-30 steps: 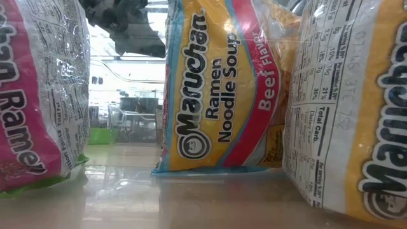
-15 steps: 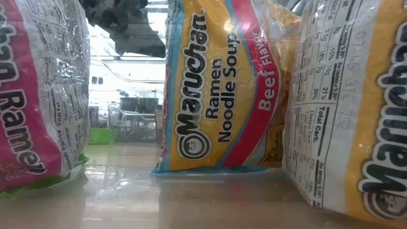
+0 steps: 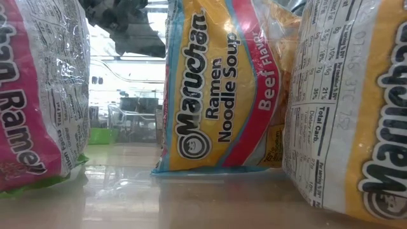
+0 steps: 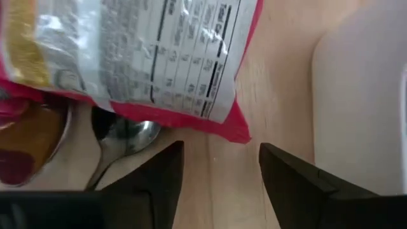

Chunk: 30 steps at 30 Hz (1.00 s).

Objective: Pick & Place Food Item
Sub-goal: Put the orange noodle pack into the bottom transparent bin

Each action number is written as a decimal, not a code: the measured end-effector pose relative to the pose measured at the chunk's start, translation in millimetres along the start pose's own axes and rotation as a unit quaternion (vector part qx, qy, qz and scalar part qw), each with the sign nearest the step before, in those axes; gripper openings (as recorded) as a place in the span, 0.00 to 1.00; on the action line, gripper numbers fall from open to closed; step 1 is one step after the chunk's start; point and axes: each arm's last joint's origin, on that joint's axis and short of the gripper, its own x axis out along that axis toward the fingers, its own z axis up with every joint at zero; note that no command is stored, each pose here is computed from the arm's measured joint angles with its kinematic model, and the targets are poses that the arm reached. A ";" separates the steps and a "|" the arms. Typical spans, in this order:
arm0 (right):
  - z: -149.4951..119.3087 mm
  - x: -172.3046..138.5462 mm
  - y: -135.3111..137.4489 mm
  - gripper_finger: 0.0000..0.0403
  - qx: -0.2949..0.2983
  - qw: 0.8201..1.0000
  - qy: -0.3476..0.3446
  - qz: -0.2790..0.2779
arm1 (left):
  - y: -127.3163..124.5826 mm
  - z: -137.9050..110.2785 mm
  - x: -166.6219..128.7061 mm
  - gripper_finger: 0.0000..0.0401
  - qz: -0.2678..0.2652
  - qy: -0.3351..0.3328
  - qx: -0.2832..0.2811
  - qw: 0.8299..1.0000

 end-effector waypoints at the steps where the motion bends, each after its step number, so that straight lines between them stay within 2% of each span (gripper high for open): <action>1: 1.2 2.0 -0.1 0.48 0.001 1.000 0.002 -0.001 | 0.0 0.0 0.0 0.25 0.000 0.000 0.000 1.000; 13: 15.5 5.9 -0.8 0.38 -0.003 1.000 0.001 -0.001 | 0.0 0.0 0.1 0.25 0.000 0.000 0.000 1.000; 22: 15.3 5.4 -0.8 0.34 -0.003 1.000 0.006 0.000 | 0.0 0.0 0.1 0.25 0.000 0.000 0.000 1.000; 30: 14.0 5.3 -0.7 0.26 -0.004 1.000 0.013 0.000 | 0.0 0.0 0.1 0.25 0.000 0.000 0.000 1.000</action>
